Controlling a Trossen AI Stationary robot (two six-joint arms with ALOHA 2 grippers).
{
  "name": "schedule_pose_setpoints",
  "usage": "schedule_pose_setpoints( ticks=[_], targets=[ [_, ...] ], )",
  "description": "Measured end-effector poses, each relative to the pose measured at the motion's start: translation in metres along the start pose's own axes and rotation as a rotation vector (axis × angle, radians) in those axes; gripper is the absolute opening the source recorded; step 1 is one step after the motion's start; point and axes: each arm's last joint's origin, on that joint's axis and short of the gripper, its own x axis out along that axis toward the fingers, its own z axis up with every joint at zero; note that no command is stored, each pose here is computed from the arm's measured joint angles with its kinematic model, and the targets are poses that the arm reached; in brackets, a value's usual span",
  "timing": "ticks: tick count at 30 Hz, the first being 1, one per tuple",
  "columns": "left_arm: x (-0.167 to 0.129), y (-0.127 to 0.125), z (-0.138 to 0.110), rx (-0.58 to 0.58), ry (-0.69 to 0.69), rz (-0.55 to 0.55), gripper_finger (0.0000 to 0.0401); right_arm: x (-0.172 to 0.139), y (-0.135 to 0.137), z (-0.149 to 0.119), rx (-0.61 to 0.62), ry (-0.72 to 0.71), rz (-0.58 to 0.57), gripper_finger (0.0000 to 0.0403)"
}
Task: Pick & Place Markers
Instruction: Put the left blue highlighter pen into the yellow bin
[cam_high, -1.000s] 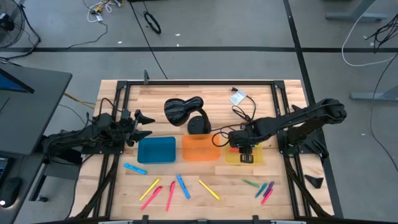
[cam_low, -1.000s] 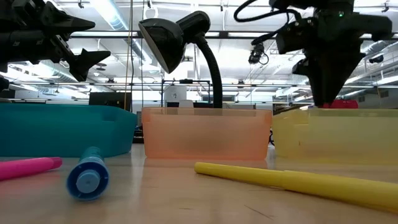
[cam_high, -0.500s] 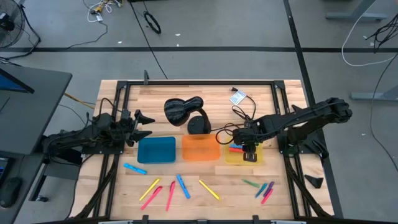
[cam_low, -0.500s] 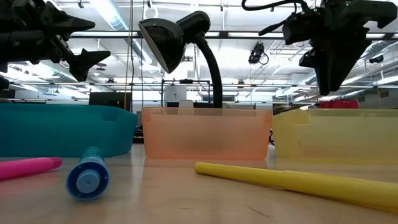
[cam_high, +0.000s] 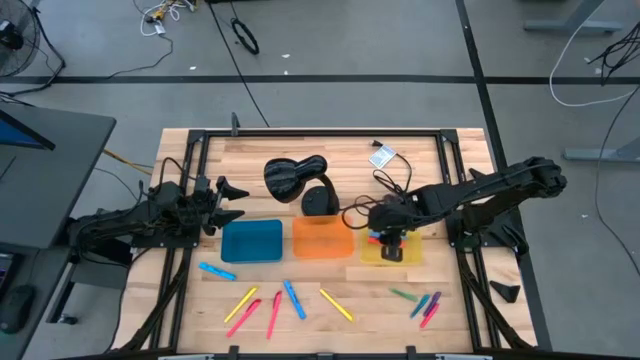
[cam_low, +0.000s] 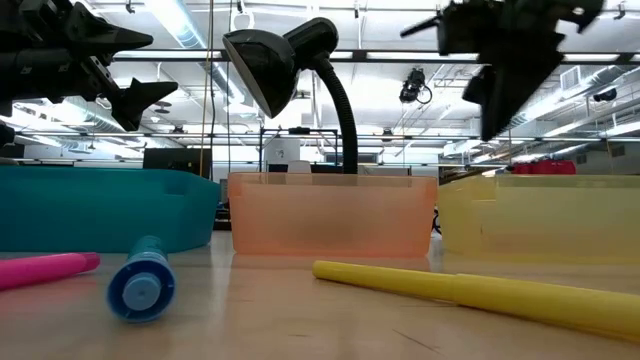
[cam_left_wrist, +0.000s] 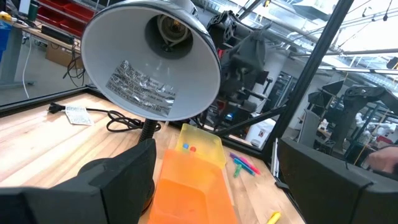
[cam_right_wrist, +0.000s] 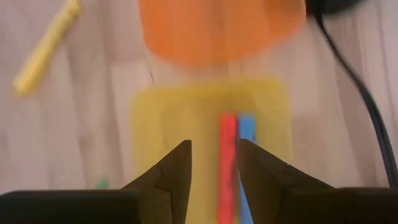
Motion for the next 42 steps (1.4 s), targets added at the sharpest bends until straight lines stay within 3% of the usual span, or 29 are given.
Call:
schedule_pose_setpoints(
  ticks=[7,20,30,42],
  targets=[
    [0.0,0.0,0.0,0.0,0.0,0.0,0.0342,-0.004,0.017,0.021,0.015,-0.26,0.076,0.013],
    [0.0,0.0,0.0,0.001,-0.005,0.002,0.0342,-0.026,0.085,0.038,0.023,-0.825,0.066,0.013],
    [0.0,0.0,0.0,0.001,-0.008,0.005,0.0342,-0.008,0.115,0.053,0.003,-1.034,0.127,0.013],
    [0.0,0.0,0.001,-0.027,-0.009,0.004,0.0342,0.027,0.115,0.067,-0.014,-1.087,0.079,0.013]
  ],
)
